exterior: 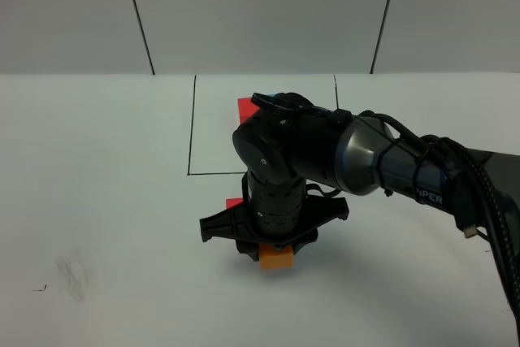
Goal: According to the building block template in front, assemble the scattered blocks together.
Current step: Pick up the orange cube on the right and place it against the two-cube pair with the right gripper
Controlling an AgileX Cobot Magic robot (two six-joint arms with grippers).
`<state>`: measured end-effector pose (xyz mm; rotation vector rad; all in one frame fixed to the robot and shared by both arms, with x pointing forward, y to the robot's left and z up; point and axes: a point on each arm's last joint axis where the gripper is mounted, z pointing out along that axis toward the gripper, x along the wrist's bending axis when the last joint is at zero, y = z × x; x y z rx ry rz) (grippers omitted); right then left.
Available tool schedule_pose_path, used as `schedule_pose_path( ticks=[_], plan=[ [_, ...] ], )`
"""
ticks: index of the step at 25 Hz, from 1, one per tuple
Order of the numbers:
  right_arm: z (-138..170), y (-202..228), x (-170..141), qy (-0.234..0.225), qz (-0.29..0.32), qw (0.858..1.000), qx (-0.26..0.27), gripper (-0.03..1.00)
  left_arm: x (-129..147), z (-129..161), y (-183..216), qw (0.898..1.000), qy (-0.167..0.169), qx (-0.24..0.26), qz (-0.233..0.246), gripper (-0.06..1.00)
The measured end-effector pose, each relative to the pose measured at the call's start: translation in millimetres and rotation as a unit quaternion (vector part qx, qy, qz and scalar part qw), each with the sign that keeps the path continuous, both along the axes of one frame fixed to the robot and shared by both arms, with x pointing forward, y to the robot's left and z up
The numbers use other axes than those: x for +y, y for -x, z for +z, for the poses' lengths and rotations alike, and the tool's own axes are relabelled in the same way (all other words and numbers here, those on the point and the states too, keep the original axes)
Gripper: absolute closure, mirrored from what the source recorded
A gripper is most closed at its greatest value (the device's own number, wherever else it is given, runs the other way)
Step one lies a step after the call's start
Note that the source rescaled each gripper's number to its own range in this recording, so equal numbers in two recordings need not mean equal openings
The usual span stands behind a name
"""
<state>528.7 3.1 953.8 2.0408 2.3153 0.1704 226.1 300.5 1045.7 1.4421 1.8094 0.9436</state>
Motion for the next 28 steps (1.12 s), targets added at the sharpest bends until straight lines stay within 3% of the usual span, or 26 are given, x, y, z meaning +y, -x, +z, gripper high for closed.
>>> schedule_pose_path(
  ticks=[19, 28],
  plan=[
    [-31, -22, 12, 0.022, -0.016, 0.999, 0.037, 0.76, 0, 0, 0, 1.0, -0.001, 0.0, -0.001, -0.06],
    [-32, -27, 11, 0.025, -0.032, 0.999, 0.008, 0.76, 0, 0, 0, 1.0, -0.001, 0.0, -0.001, -0.06]
  ],
)
